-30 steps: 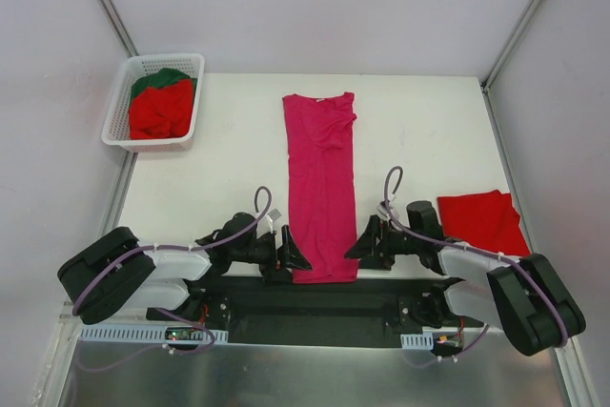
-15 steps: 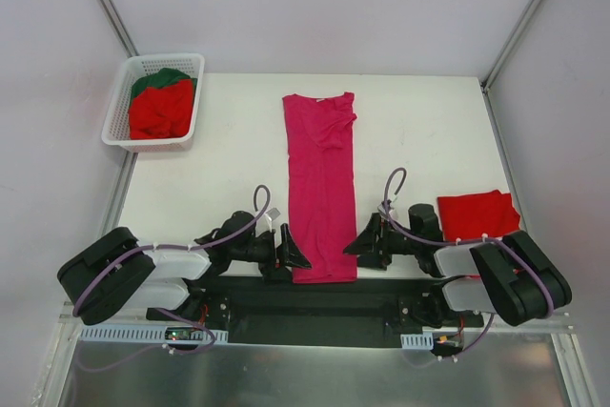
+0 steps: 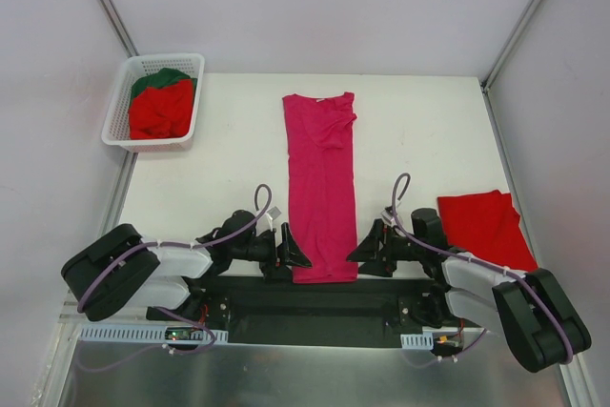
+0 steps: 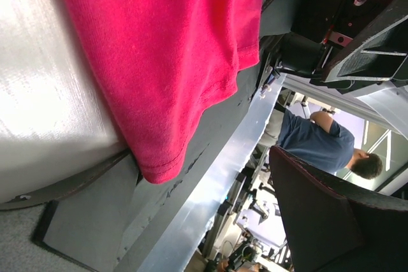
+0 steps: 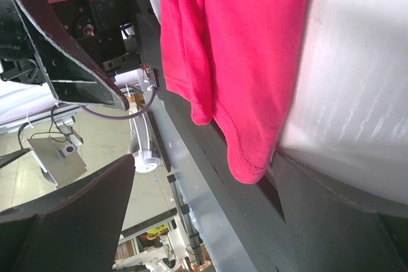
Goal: Fold and stack the t-shirts
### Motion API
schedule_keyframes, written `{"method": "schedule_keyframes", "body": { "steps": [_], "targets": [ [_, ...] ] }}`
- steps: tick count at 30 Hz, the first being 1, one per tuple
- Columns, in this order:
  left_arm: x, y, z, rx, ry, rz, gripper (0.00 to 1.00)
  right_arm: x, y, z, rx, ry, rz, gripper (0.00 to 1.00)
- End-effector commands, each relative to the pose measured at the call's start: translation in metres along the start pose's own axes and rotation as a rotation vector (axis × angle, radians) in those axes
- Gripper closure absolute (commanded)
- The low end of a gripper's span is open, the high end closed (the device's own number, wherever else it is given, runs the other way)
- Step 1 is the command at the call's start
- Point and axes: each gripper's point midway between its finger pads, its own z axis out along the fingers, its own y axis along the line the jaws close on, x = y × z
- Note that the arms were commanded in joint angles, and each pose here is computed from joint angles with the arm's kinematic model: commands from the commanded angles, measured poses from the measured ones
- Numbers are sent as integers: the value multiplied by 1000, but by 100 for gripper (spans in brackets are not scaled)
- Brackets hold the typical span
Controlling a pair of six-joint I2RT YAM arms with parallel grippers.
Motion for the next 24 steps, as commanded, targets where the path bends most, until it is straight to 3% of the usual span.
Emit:
{"method": "schedule_keyframes", "body": {
  "steps": [1, 15, 24],
  "targets": [
    [-5, -2, 3, 9, -5, 26, 17, 21, -24, -2, 37, 20, 58, 8],
    [-4, -3, 3, 8, 10, 36, 21, 27, -22, 8, 44, 60, 58, 10],
    [-2, 2, 0, 4, -2, 20, 35, 36, -27, 7, 69, 72, 59, 24]
  ]
}}
